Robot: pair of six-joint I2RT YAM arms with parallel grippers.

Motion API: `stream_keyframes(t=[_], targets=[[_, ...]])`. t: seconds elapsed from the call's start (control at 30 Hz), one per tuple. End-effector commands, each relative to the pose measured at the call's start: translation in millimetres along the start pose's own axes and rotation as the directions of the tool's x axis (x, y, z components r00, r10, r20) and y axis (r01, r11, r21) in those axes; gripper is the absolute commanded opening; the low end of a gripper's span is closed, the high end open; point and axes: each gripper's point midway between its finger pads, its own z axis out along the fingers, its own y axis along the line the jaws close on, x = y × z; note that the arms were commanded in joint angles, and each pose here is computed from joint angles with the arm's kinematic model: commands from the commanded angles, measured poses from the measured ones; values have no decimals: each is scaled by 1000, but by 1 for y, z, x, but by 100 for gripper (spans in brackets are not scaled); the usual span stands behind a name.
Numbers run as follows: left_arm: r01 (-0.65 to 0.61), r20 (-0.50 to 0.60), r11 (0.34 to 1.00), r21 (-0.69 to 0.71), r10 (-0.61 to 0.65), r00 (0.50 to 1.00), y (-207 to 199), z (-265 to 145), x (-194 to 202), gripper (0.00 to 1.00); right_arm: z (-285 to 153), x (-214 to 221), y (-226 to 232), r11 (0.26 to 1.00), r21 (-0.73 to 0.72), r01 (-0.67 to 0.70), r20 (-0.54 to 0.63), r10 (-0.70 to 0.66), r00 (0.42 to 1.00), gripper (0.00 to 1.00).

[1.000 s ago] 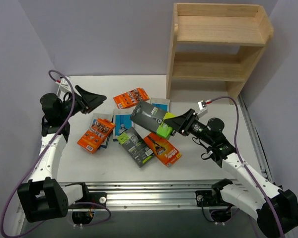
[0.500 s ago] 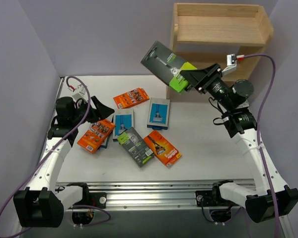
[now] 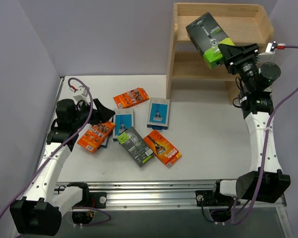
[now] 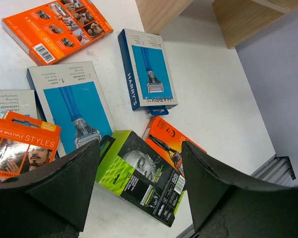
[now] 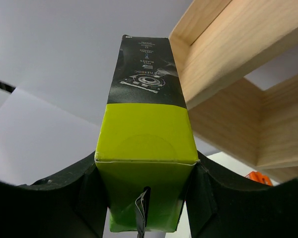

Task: Place and organize the shaving razors onto the shelf
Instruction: Place the shaving razor onto shelf

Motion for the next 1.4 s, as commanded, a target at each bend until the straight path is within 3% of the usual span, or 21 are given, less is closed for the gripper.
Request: stream_keyframes(t=[0.0,0.37,0.63,0.93,1.03,1.07,1.1,1.17,1.37], targets=[[-21,2,1000,2,21,1000,0,1,1,75,-4,-54,59,984,-169,58,177,-28,984,0],[2,-18,1000,30,-2,1000,-1,6,5,75,33,-111,24,996,-71,58,271,-36,962,0],[19,-29,998,55,-18,999,-5,8,8,75,58,-138,-10,1000,-11,12,312,-8,950,0],[30,-36,997,72,-27,999,-6,9,11,75,81,-157,-28,997,56,46,328,-62,943,0],[34,-41,996,78,-31,999,-7,10,12,75,87,-159,-34,995,79,64,317,-86,944,19],[33,-41,996,80,-30,999,-7,10,11,75,88,-160,-34,994,84,72,315,-94,944,29],[33,-40,996,81,-30,999,-7,10,11,75,88,-160,-37,992,98,81,309,-108,945,49],[33,-42,996,84,-29,999,-8,10,11,75,90,-161,-37,991,103,88,304,-115,946,63],[40,-54,995,95,-34,998,-9,12,14,75,86,-167,-32,977,151,148,306,-189,933,75]])
